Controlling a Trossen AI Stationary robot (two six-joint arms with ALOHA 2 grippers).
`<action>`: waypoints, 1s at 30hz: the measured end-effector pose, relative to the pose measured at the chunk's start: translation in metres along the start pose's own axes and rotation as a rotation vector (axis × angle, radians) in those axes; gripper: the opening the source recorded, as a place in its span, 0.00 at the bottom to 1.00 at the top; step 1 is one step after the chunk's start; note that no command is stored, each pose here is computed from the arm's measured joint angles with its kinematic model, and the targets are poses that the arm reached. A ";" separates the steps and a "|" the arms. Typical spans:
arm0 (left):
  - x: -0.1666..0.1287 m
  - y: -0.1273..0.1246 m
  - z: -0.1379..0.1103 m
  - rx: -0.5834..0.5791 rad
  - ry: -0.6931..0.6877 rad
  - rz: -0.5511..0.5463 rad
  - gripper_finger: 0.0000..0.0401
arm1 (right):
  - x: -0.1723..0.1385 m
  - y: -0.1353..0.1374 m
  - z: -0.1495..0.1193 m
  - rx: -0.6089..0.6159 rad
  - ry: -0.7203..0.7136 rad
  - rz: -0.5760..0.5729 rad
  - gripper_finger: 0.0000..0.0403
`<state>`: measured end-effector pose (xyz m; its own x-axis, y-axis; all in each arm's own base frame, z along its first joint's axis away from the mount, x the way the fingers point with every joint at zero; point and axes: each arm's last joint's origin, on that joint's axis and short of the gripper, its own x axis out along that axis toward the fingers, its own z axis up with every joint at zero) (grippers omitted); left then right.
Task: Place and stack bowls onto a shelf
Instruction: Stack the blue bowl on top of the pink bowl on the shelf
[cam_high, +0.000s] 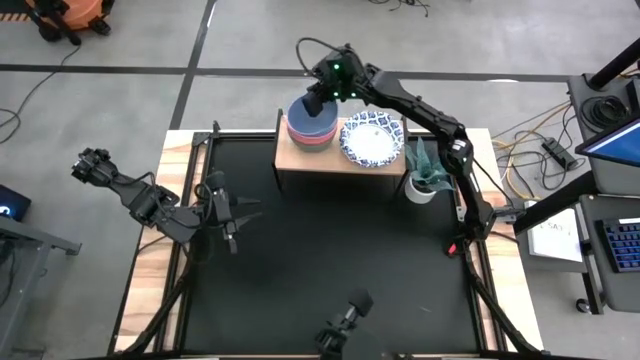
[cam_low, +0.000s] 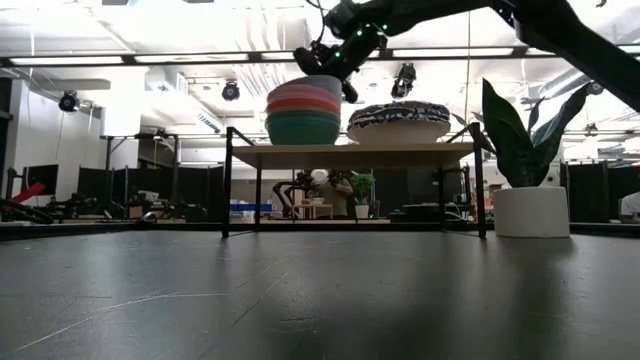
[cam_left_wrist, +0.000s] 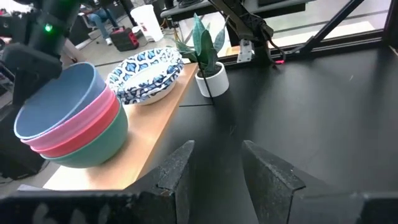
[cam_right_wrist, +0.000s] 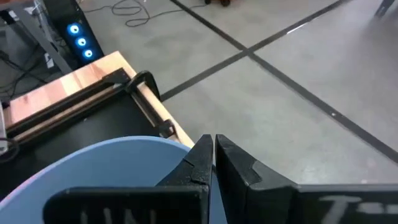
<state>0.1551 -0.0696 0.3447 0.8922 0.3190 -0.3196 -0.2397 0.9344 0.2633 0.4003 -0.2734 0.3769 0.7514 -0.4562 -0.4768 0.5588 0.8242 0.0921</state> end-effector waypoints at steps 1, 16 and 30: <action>0.000 0.000 0.000 0.001 0.001 0.000 0.29 | 0.002 0.000 -0.001 0.000 0.005 0.002 0.02; 0.000 0.000 -0.002 -0.012 0.014 0.002 0.29 | 0.015 0.008 0.006 0.046 -0.134 0.040 0.02; 0.007 -0.006 -0.017 -0.060 0.046 0.009 0.29 | 0.011 0.060 0.014 -0.090 -0.310 0.235 0.02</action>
<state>0.1559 -0.0701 0.3258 0.8717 0.3329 -0.3596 -0.2714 0.9390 0.2113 0.4475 -0.2338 0.3893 0.9330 -0.3201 -0.1642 0.3366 0.9379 0.0840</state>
